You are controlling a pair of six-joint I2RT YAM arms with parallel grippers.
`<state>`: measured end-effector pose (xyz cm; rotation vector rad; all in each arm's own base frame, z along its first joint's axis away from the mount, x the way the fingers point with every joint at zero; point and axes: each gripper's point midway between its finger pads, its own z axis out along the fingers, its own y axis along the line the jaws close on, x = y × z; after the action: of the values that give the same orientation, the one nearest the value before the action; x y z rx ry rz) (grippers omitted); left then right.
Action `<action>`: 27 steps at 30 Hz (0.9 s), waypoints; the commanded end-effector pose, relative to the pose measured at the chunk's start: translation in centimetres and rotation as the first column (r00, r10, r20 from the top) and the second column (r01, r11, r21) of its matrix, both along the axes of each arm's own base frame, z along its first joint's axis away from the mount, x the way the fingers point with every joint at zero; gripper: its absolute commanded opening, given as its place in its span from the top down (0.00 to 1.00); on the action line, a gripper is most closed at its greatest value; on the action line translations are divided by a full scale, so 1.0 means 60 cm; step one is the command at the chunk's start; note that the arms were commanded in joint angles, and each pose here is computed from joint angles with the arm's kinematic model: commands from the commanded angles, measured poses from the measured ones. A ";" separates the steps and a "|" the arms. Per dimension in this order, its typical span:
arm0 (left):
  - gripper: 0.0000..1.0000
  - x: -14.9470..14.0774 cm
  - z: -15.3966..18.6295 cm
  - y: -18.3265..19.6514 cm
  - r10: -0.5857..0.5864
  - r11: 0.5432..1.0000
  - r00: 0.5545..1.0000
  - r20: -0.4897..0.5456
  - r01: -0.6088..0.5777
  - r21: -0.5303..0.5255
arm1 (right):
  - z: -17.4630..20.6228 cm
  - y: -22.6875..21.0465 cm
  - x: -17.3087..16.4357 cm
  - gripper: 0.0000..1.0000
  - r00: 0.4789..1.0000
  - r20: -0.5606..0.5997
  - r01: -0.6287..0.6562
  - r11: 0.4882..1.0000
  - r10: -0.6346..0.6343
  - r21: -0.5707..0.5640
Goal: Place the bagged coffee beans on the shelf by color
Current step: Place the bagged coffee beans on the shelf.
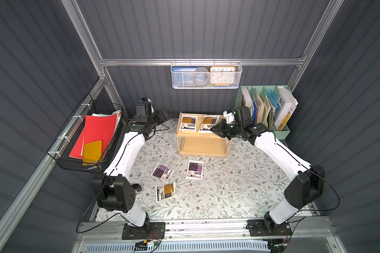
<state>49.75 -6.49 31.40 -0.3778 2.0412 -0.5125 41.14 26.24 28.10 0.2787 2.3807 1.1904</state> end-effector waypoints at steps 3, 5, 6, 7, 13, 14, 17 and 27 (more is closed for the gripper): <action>0.00 0.008 -0.011 -0.005 -0.018 1.000 1.000 -0.001 0.018 -0.022 | -0.008 0.007 0.017 0.98 0.999 -0.020 -0.041 0.999 0.041 -0.020; 0.00 0.009 -0.014 -0.006 -0.020 0.999 1.000 -0.004 0.020 -0.025 | -0.017 0.011 0.023 0.98 0.998 -0.037 -0.054 0.998 0.052 -0.032; 0.00 0.009 -0.015 -0.007 -0.022 0.999 1.000 -0.006 0.022 -0.027 | -0.022 0.012 0.025 0.98 0.997 -0.042 -0.059 0.998 0.057 -0.039; 0.00 0.009 -0.016 -0.008 -0.023 0.999 1.000 -0.007 0.023 -0.029 | -0.026 0.012 0.028 0.97 0.997 -0.047 -0.060 0.997 0.058 -0.044; 0.00 0.008 -0.026 -0.008 -0.025 0.999 1.000 -0.016 0.024 -0.031 | -0.045 0.005 0.041 0.68 0.997 -0.072 -0.047 0.997 0.042 -0.067; 0.00 0.008 -0.028 -0.009 -0.026 0.999 0.999 -0.018 0.025 -0.032 | -0.048 0.002 0.043 0.60 0.997 -0.074 -0.040 0.997 0.035 -0.072; 0.00 0.006 -0.031 -0.009 -0.028 0.999 0.999 -0.022 0.027 -0.035 | -0.050 -0.007 0.048 0.46 0.997 -0.073 -0.026 0.995 0.019 -0.092; 0.00 0.001 -0.040 -0.011 -0.037 0.999 0.999 -0.031 0.036 -0.034 | -0.051 -0.014 0.064 0.52 0.998 -0.068 -0.009 0.994 0.001 -0.112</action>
<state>49.80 -7.08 29.45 -0.3755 2.0698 -0.5501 44.26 25.61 25.32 0.2791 2.4924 1.0809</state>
